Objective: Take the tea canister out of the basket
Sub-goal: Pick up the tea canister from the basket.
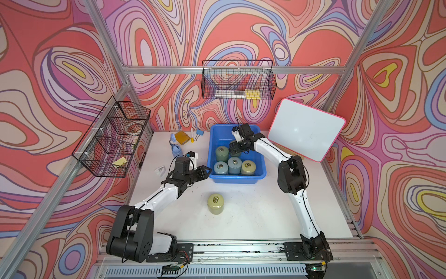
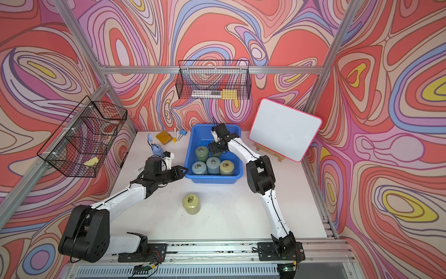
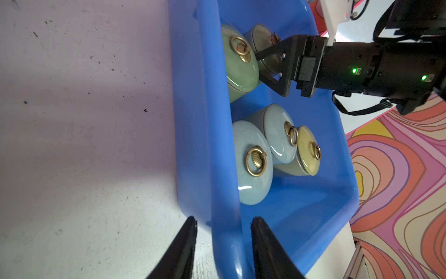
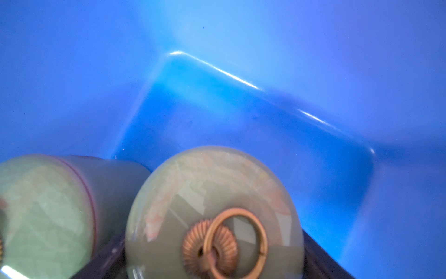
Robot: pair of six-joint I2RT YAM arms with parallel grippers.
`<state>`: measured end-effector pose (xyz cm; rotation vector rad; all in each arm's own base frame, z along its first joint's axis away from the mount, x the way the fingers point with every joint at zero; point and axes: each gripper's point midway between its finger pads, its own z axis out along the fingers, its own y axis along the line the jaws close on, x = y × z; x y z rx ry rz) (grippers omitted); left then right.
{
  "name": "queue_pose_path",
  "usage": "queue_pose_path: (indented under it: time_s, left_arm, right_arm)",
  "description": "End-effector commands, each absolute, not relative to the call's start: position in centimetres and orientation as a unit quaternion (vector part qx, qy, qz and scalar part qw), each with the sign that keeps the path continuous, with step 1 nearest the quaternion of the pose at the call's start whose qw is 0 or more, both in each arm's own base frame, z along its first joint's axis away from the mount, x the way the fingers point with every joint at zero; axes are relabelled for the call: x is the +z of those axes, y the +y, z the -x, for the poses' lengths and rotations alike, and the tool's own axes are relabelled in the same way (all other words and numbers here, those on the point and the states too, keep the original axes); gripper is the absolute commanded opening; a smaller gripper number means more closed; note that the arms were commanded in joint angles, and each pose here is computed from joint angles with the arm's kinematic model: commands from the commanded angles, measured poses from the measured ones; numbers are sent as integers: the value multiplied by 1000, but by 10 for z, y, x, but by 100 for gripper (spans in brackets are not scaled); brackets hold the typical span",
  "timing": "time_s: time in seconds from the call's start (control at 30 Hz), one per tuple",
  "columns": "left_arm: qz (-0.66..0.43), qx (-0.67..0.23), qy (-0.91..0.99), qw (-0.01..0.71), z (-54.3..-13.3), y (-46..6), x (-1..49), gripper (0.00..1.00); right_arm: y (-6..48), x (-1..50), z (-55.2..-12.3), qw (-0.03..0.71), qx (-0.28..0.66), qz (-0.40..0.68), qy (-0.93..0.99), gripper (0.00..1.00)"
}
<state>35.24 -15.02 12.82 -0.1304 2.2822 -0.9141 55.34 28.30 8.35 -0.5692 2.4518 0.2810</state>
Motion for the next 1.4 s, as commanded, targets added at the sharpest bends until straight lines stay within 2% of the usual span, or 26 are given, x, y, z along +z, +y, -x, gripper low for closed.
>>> queue_pose_path:
  time_s: [0.0,0.27,0.83,1.1,1.27,1.37]
  left_arm:
    - [46,-345,877,332,-350,-148,125,43]
    - [47,-343,877,332,-350,-147,125,42]
    - [49,-339,878,334,-349,-145,124,42]
    - [49,-341,873,346,-349,-144,131,43]
    - [48,-350,865,356,-346,-145,138,56]
    - [46,-357,858,367,-345,-146,146,69]
  right_arm:
    - [284,69,-556,294,111,209,926,79]
    - [276,101,-555,328,103,201,917,61]
    - [261,203,-535,397,106,194,891,59]
    - [251,247,-509,421,113,194,879,59]
    - [249,271,-479,430,129,198,871,59]
    - [249,284,-456,434,133,207,867,58]
